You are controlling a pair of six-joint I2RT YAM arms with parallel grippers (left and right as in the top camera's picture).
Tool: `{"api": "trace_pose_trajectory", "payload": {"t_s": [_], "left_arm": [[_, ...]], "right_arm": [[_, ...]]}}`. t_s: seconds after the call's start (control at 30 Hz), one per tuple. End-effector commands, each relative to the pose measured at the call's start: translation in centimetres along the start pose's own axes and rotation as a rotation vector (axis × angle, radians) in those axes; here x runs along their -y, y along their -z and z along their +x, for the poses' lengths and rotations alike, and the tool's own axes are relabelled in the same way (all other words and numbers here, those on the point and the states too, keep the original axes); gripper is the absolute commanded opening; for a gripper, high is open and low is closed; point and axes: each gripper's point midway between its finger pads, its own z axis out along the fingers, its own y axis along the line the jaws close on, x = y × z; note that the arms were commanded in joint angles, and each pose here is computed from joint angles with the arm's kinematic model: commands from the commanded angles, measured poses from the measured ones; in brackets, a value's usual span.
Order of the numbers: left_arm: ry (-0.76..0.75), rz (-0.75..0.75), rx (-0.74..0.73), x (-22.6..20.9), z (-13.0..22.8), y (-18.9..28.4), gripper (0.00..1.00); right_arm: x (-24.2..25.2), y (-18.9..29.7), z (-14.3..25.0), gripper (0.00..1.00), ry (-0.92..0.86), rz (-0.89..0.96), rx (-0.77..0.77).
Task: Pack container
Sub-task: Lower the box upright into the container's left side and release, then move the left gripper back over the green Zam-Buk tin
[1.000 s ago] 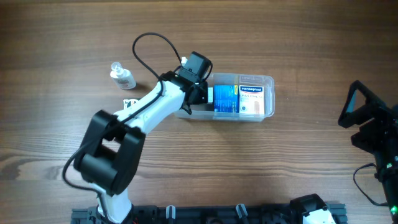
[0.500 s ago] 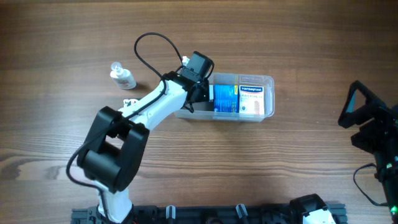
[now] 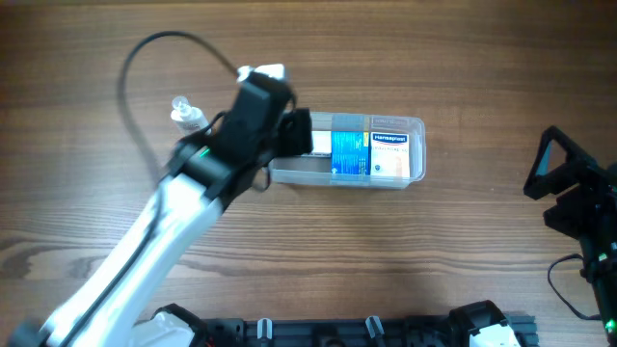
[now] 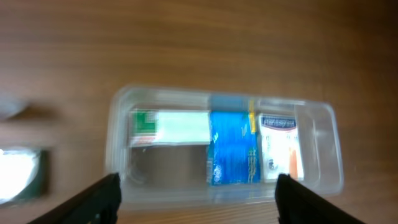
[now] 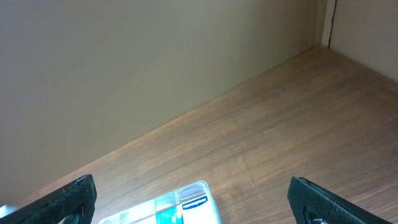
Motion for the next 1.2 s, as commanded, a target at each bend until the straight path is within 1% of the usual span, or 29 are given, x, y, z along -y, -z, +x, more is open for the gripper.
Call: {"api": "trace_pose_trajectory", "payload": {"t_s": [0.0,0.03,0.07,0.13,0.27,0.43,0.6,0.83,0.93,1.0,1.07,1.17], "left_arm": [[0.009,-0.127,0.118,-3.5,-0.7,5.6,0.74],[0.014,-0.172,0.13,-4.7,-0.4,6.8,0.78],[0.025,-0.2,0.132,-5.5,0.0,7.6,0.87],[0.072,-0.243,0.108,-6.9,1.2,8.7,0.89],[0.195,-0.363,-0.001,-10.2,4.1,8.9,0.91],[0.225,-0.46,-0.091,-12.7,6.0,6.7,0.97],[0.278,-0.521,-0.145,-14.2,6.6,5.0,1.0],[0.322,-0.576,-0.174,-15.9,6.2,2.4,1.0],[0.331,-0.624,-0.185,-17.4,5.9,0.8,1.0],[0.294,-0.612,-0.205,-17.8,5.9,-0.7,1.0],[0.208,-0.567,-0.25,-17.8,6.2,-2.8,0.98],[0.176,-0.576,-0.308,-18.6,7.4,-5.4,0.98]], "right_arm": [[0.3,0.0,-0.1,1.0,-0.01,0.016,0.009],[0.3,0.0,-0.1,1.0,-0.011,0.017,0.008],[0.3,0.0,-0.1,1.0,-0.011,0.017,0.008],[0.3,0.0,-0.1,1.0,-0.011,0.016,0.009],[0.3,0.0,-0.1,1.0,-0.011,0.017,0.008],[0.3,0.0,-0.1,1.0,-0.011,0.016,0.009],[0.3,0.0,-0.1,1.0,-0.011,0.016,0.009],[0.3,0.0,-0.1,1.0,-0.011,0.017,0.008],[0.3,0.0,-0.1,1.0,-0.011,0.016,0.009],[0.3,0.0,-0.1,1.0,-0.011,0.016,0.009],[0.3,0.0,-0.1,1.0,-0.011,0.016,0.009],[0.3,0.0,-0.1,1.0,-0.011,0.016,0.009]]}}
